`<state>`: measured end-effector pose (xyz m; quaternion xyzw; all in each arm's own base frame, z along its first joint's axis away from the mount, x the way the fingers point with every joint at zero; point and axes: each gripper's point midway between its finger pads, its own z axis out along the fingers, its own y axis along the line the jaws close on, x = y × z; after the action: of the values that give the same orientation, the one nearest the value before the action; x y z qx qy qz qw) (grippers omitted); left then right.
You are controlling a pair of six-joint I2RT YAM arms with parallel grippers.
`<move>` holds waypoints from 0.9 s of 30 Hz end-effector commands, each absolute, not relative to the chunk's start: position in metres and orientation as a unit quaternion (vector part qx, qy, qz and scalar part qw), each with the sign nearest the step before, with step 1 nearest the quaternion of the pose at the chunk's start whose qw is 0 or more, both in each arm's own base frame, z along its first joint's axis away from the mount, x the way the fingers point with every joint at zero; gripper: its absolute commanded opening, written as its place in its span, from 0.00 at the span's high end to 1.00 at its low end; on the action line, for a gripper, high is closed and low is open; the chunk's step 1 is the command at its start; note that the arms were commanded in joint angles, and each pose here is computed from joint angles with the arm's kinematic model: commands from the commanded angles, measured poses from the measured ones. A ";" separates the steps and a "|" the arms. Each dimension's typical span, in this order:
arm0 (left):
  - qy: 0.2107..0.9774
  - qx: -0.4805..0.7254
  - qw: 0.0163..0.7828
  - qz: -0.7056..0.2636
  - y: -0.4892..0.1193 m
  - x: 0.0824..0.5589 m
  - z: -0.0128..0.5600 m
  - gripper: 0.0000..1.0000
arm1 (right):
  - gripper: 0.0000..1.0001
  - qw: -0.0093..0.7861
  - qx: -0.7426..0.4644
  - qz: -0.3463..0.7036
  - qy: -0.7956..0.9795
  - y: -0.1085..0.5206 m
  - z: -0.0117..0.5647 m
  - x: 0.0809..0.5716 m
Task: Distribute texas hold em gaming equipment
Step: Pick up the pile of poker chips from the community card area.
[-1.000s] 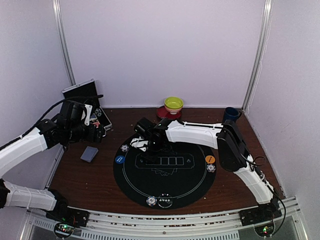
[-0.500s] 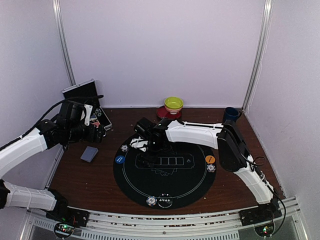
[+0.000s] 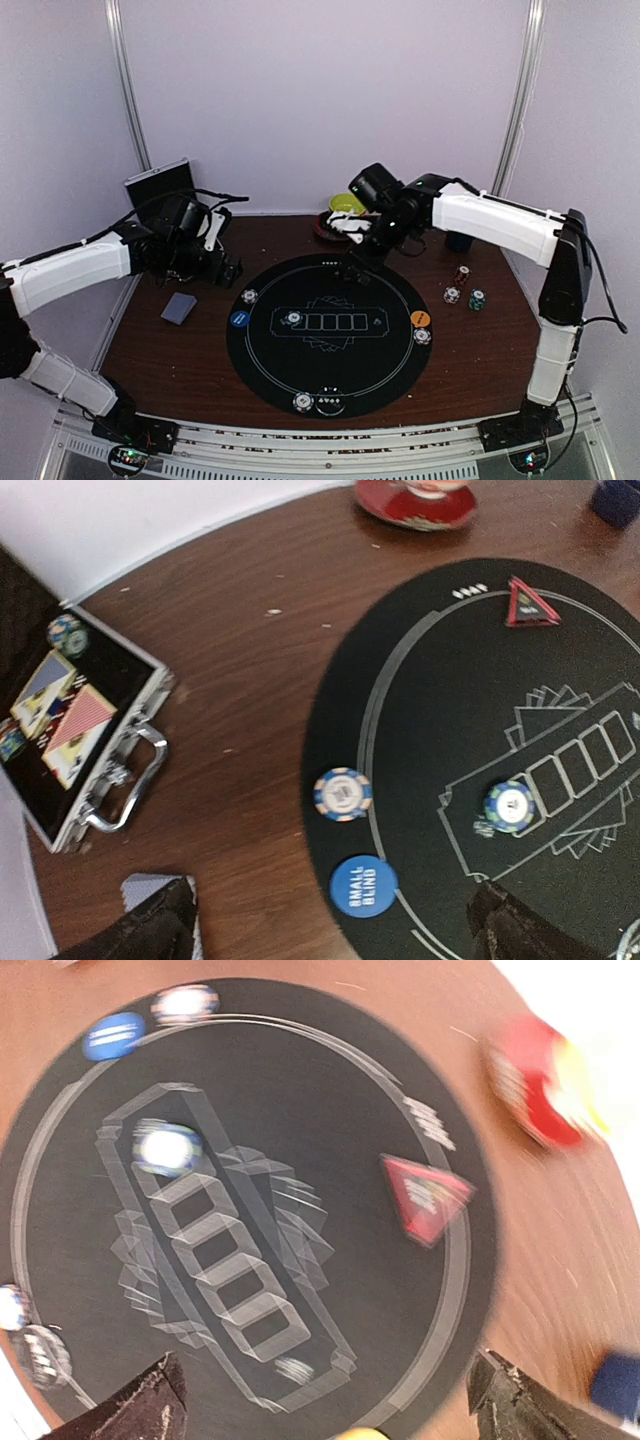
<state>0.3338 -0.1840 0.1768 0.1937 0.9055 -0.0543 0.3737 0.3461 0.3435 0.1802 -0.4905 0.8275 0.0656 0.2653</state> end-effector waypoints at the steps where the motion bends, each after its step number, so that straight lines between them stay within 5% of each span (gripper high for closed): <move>1: 0.898 0.272 0.330 -0.103 -0.249 0.332 0.170 0.02 | 0.00 0.270 -0.432 0.068 0.858 0.282 0.182 0.366; 10: 0.898 0.366 0.216 -0.117 -0.301 0.336 0.114 0.02 | 0.00 0.296 -0.360 0.046 0.884 0.213 0.174 0.396; 27: 0.893 0.405 0.154 -0.123 -0.330 0.322 0.067 0.04 | 0.00 0.293 -0.331 -0.019 0.897 0.191 0.145 0.416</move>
<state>0.3237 -0.3167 0.0692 0.3882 0.9010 -0.1133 0.1572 0.4072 0.1986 0.1481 -0.3473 0.8933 0.0003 0.2853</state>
